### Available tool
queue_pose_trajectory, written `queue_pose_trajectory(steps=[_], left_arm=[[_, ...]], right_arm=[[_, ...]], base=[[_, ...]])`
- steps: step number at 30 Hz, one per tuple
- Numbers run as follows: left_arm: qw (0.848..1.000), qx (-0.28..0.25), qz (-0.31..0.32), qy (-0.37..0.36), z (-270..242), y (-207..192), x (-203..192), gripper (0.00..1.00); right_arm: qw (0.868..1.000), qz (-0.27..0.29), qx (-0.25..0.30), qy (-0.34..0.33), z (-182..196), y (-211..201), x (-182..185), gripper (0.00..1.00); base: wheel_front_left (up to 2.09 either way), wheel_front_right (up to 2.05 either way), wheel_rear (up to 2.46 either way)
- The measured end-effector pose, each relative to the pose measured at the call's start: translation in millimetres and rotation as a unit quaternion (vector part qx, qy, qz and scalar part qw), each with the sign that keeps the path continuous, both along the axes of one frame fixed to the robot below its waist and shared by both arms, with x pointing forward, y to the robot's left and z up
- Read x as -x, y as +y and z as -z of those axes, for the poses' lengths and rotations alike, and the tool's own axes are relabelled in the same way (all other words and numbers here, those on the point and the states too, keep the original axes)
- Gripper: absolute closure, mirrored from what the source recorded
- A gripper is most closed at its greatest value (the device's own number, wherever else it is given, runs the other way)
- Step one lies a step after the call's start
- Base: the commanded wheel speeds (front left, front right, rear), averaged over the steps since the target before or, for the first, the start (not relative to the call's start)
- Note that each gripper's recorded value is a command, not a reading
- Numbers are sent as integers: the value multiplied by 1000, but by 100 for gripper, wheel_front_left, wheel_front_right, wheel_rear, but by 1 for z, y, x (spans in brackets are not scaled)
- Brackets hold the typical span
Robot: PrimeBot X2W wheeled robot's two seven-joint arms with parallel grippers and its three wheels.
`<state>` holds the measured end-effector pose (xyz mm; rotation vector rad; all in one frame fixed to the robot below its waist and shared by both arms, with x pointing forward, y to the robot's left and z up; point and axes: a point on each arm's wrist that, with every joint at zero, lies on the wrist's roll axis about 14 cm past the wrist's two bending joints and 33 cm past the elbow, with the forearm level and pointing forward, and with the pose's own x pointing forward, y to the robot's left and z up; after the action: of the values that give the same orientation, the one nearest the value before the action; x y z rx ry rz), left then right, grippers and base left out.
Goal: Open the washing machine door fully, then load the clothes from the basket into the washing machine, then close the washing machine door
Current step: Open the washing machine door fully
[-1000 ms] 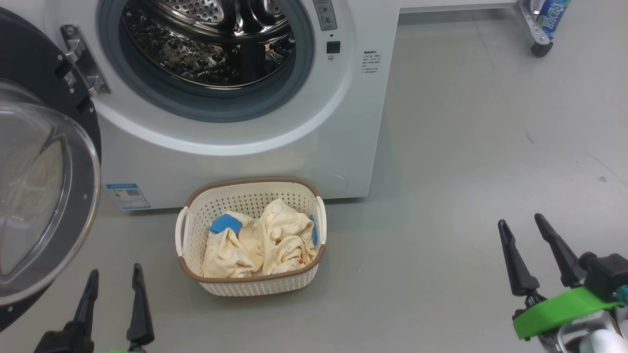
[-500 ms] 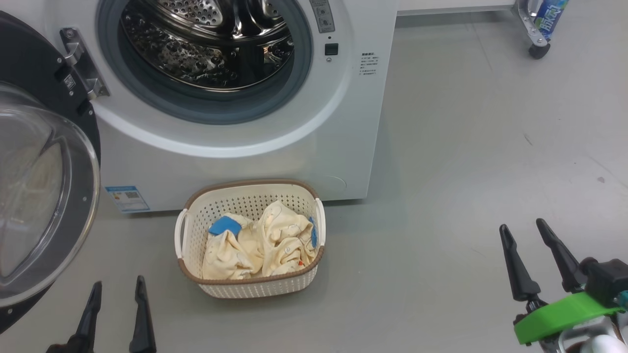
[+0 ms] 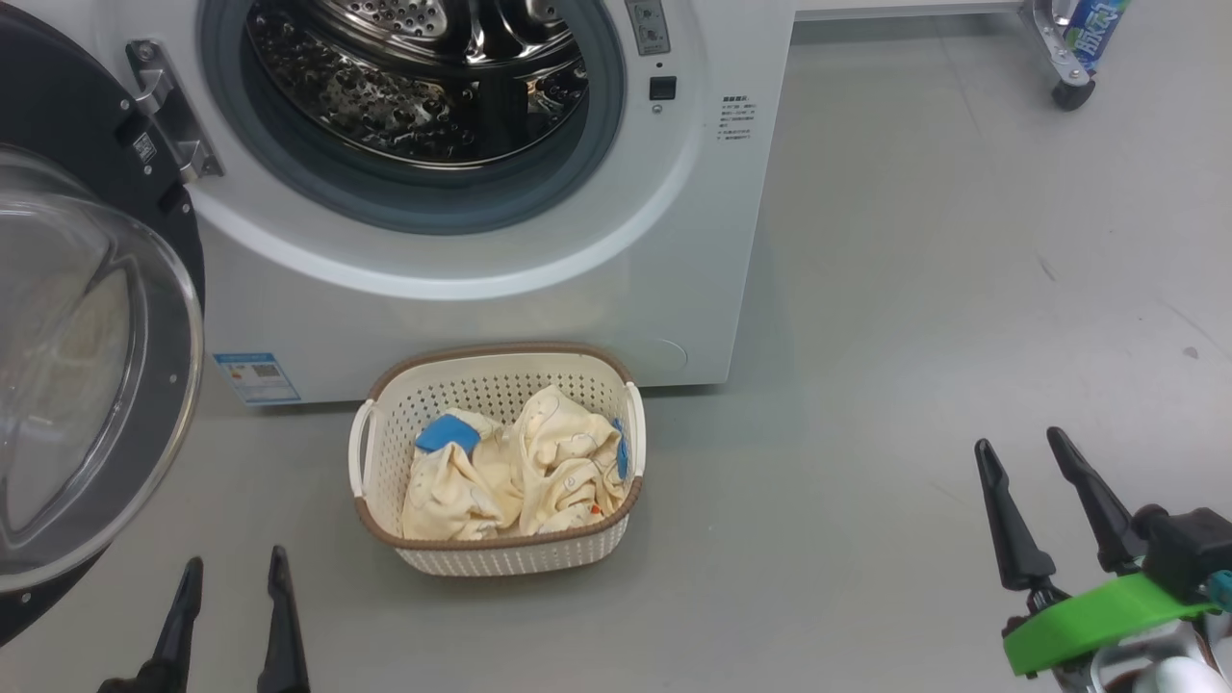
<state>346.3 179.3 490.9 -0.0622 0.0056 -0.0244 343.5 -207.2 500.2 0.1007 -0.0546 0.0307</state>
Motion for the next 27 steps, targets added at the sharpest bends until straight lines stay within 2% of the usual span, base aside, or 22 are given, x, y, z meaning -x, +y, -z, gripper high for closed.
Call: queue_pose_trajectory(steps=[27], left_arm=[[1000, -1, -3, 4, 3, 1, -3, 0]], right_arm=[[1000, -8, -2, 10, 7, 6, -5, 0]], base=[[3, -1, -3]])
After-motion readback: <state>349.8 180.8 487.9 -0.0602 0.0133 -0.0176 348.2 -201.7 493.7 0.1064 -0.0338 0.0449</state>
